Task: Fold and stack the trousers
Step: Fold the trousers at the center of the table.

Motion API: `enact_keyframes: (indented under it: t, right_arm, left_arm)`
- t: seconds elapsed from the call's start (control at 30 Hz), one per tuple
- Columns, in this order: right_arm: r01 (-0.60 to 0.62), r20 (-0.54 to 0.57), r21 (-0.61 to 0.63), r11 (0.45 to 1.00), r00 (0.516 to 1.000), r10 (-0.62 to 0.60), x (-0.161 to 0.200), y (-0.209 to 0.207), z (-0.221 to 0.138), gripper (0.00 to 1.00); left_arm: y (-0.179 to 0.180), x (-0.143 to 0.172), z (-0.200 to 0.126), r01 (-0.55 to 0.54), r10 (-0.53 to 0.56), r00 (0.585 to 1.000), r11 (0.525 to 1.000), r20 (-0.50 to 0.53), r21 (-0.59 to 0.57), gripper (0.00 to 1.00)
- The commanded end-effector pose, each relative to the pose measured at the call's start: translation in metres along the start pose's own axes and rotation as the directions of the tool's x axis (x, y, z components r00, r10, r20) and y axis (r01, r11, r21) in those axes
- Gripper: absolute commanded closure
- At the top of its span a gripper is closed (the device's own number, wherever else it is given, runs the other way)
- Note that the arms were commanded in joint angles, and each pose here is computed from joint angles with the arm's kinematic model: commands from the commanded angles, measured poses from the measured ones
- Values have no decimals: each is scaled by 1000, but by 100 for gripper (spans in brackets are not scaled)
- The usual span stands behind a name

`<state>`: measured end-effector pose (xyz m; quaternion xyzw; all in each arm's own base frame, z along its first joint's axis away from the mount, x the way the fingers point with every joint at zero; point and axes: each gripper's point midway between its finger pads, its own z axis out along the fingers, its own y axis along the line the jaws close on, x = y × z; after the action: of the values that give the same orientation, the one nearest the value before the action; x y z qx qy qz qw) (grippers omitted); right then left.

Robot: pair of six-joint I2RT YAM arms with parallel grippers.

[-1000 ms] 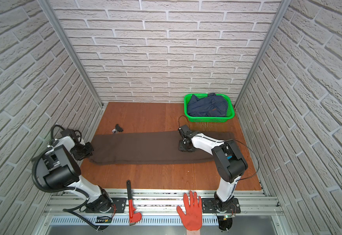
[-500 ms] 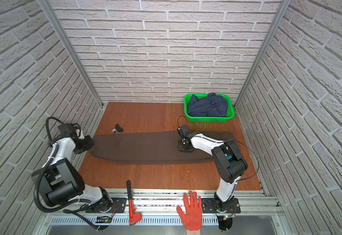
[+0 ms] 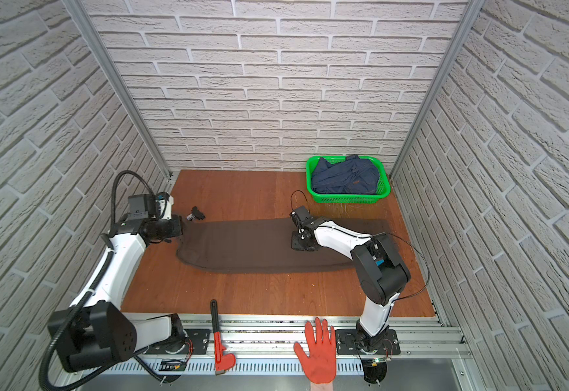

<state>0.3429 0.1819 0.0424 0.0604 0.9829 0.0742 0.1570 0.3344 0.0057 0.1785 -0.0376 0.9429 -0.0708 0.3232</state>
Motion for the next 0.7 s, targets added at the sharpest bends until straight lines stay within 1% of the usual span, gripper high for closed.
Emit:
enact_keyframes:
  t: [0.0,0.17,0.3,0.43,0.53,0.67]
  right_arm:
    - [-6,20,-16,1000,1000,6,-6,8,-5,62]
    - [2,43,-9,1000,999,-1,-10,6,-15,62]
    - [1,64,3,1000,998,-1,-13,2,-24,62]
    - [-12,88,8,1000,996,11,-16,-5,-35,62]
    - [-22,113,14,1000,993,20,-21,-13,-46,62]
    - [-32,145,19,999,989,29,-25,-24,-61,62]
  left_arm:
    - [-31,-2,-5,-61,60,998,997,32,36,100]
    - [-85,3,2,-110,106,993,992,60,67,100]
    - [-127,11,14,-117,110,991,988,73,98,100]
    - [-170,27,32,-164,157,984,982,78,94,100]
    - [-197,39,49,-178,170,982,980,87,92,100]
    - [-223,49,75,-179,172,979,982,110,60,100]
